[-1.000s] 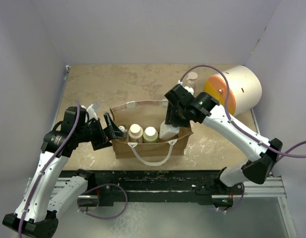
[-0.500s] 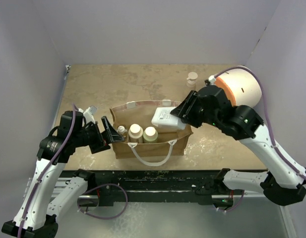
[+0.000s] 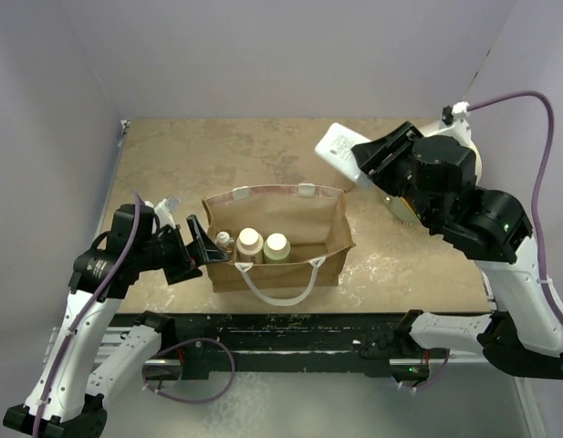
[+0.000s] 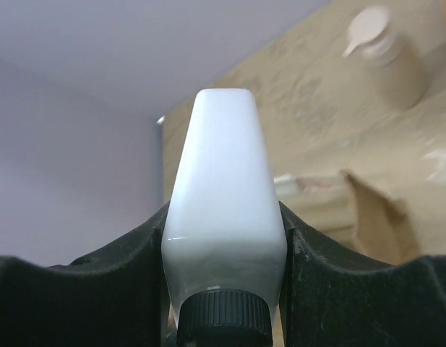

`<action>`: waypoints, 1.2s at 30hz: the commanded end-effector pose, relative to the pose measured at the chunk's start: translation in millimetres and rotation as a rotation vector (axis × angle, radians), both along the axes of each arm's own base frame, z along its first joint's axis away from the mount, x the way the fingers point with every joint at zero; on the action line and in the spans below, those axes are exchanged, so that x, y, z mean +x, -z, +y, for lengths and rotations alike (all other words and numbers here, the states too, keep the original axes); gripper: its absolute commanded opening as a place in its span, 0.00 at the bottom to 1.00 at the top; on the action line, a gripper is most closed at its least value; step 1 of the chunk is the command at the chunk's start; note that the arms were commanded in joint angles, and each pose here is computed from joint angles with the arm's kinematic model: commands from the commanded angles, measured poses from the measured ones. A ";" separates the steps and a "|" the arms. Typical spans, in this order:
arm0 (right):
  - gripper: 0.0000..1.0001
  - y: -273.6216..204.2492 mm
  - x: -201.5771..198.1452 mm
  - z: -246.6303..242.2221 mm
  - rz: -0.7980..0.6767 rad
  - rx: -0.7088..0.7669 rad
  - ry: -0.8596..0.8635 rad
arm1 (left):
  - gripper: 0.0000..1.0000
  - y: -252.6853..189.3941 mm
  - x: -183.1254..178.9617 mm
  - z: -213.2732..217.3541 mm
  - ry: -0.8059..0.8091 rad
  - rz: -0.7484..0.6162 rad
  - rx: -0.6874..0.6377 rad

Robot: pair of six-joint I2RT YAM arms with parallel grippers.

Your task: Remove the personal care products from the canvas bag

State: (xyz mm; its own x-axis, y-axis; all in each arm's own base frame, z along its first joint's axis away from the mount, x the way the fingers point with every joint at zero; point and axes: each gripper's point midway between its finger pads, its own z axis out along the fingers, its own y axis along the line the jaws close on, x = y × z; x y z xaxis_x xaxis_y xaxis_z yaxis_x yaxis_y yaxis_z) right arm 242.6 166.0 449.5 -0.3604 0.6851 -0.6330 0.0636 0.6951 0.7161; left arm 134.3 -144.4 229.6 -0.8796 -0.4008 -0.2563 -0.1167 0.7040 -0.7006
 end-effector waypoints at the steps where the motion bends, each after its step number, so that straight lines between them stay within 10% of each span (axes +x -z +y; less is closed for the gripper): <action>1: 0.00 -29.1 15.4 -71.6 -0.132 -0.206 0.312 | 0.99 -15.6 -1.9 0.5 -0.012 -0.043 -0.022; 8: 0.00 50.9 41.8 -96.1 0.101 -0.428 0.344 | 0.99 -22.1 4.0 -1.4 -0.013 -0.043 -0.025; 36: 0.00 230.6 176.4 -84.2 0.597 0.020 0.569 | 0.99 -14.5 32.0 10.1 0.009 0.010 0.145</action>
State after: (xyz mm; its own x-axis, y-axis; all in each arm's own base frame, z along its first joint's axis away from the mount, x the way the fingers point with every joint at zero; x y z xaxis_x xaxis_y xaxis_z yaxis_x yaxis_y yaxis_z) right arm 385.2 67.9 174.8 -0.3545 0.8117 -0.4641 0.8147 0.5118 0.2728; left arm 156.9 -136.6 233.3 -0.8979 -0.3656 -0.2451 -0.1560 0.7851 -0.5995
